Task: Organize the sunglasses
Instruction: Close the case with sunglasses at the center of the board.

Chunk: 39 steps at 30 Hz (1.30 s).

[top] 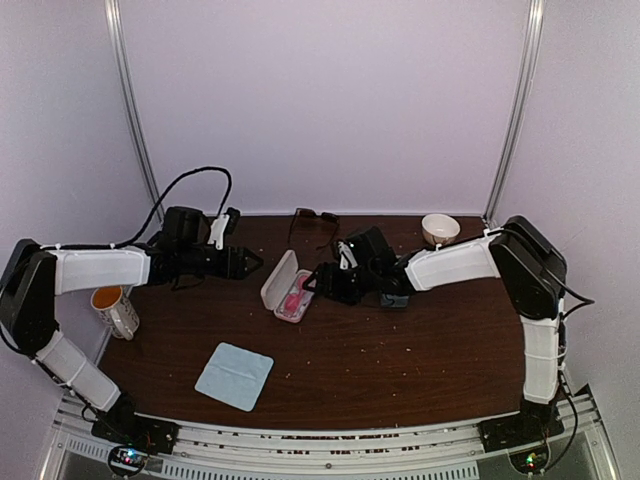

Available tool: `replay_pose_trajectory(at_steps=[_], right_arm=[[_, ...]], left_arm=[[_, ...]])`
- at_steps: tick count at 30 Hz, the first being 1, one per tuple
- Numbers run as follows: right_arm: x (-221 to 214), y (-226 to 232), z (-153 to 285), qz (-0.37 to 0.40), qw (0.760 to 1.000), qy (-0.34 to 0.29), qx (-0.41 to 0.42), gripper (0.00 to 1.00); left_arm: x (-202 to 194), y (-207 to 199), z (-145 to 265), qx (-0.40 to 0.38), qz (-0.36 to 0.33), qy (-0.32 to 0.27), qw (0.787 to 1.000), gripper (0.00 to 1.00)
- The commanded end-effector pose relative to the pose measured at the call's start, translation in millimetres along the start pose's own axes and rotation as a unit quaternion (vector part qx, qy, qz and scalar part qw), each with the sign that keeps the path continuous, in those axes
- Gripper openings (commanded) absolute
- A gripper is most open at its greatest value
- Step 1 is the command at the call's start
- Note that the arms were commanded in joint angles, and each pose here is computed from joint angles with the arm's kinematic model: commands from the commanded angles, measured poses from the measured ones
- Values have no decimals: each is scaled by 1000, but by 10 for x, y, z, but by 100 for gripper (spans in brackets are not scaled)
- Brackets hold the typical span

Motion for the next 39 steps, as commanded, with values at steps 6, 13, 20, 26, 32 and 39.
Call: replay_pose_trajectory(at_steps=[6, 13, 20, 26, 32, 39], right_arm=[[34, -2, -60, 4, 1000, 4, 17, 70], [22, -33, -104, 0, 1000, 7, 15, 70], [25, -38, -141, -4, 1000, 9, 14, 67], [27, -131, -180, -19, 1000, 4, -3, 66], [3, -267, -223, -27, 999, 6, -29, 65], [-5, -289, -290, -29, 999, 12, -29, 61]], left_arm=[[238, -84, -200, -54, 4, -22, 998, 65], [158, -67, -331, -68, 12, -6, 998, 61], [112, -47, -424, -75, 18, 5, 997, 57], [45, 23, -510, -65, 29, 13, 997, 53], [-39, 47, -609, -73, 46, 15, 996, 48], [-142, 46, -726, -93, 59, 22, 994, 41]])
Point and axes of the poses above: each gripper's point midway between its finger pads, its own z axis back along the fingers, its own y axis along the line the jaws close on, x = y × z, the point moved 1 cm from there along z, back along the fingers, and after that the axes turned 5 degrees about -z, right-handed, at the moved point
